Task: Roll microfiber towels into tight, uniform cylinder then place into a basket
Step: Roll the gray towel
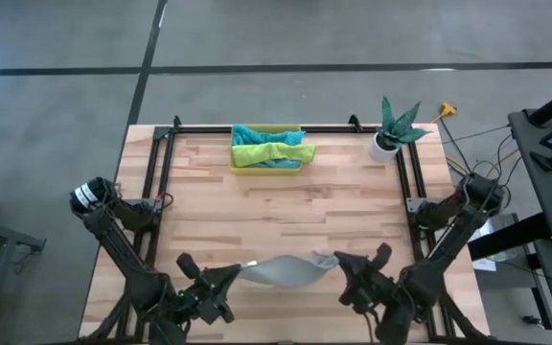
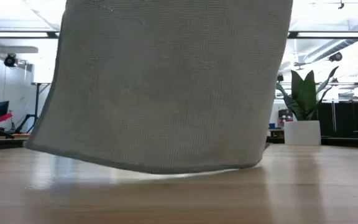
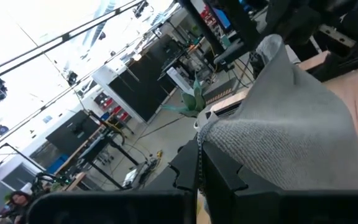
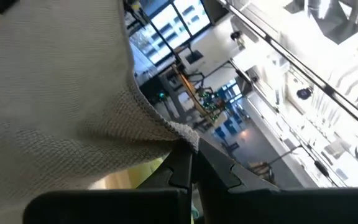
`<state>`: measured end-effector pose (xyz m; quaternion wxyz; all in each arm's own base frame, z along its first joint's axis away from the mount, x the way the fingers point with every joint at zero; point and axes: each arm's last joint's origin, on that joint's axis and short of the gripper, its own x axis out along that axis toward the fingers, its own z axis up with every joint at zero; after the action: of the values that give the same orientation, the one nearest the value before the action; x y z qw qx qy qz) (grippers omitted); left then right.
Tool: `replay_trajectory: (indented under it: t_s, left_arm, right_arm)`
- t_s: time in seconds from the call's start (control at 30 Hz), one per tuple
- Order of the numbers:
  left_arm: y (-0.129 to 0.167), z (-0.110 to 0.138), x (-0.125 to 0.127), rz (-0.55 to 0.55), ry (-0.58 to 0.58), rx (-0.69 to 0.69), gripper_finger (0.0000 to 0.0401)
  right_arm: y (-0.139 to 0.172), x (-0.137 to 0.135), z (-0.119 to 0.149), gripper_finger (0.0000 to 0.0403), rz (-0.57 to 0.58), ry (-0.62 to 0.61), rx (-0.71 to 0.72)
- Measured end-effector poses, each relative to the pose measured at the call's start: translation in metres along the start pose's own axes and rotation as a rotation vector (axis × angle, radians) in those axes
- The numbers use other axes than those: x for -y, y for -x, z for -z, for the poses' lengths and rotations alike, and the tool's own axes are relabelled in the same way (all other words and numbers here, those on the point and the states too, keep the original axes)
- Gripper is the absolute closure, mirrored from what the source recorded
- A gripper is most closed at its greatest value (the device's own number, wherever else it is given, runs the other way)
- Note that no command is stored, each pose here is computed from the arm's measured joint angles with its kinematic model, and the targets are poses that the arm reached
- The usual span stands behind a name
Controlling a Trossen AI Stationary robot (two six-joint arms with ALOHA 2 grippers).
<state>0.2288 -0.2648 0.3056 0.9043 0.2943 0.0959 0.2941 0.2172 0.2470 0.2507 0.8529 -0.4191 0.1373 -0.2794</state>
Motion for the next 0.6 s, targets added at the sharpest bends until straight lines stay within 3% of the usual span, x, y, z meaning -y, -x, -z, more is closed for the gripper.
replay_trajectory:
  t_s: [0.13, 0.27, 0.47, 0.53, 0.6]
  left_arm:
    - [0.005, 0.002, -0.003, 0.011, 0.002, 0.008, 0.0401]
    - [0.007, 0.009, -0.009, 0.018, 0.044, 0.012, 0.0401]
    - [-0.021, 0.045, -0.020, -0.032, 0.095, -0.035, 0.0401]
    - [-0.035, 0.059, -0.024, 0.037, 0.113, -0.052, 0.0401]
    - [-0.048, 0.067, -0.033, 0.181, 0.169, -0.064, 0.0401]
  right_arm:
    - [0.006, 0.009, 0.005, 0.0394, -0.039, -0.019, 0.011]
    - [-0.001, 0.025, 0.021, 0.0394, -0.185, -0.134, -0.070]
    - [-0.022, 0.031, 0.049, 0.0394, -0.234, -0.258, -0.207]
    - [-0.029, 0.030, 0.056, 0.0394, -0.261, -0.269, -0.241]
    - [-0.037, 0.029, 0.061, 0.0394, -0.289, -0.276, -0.268]
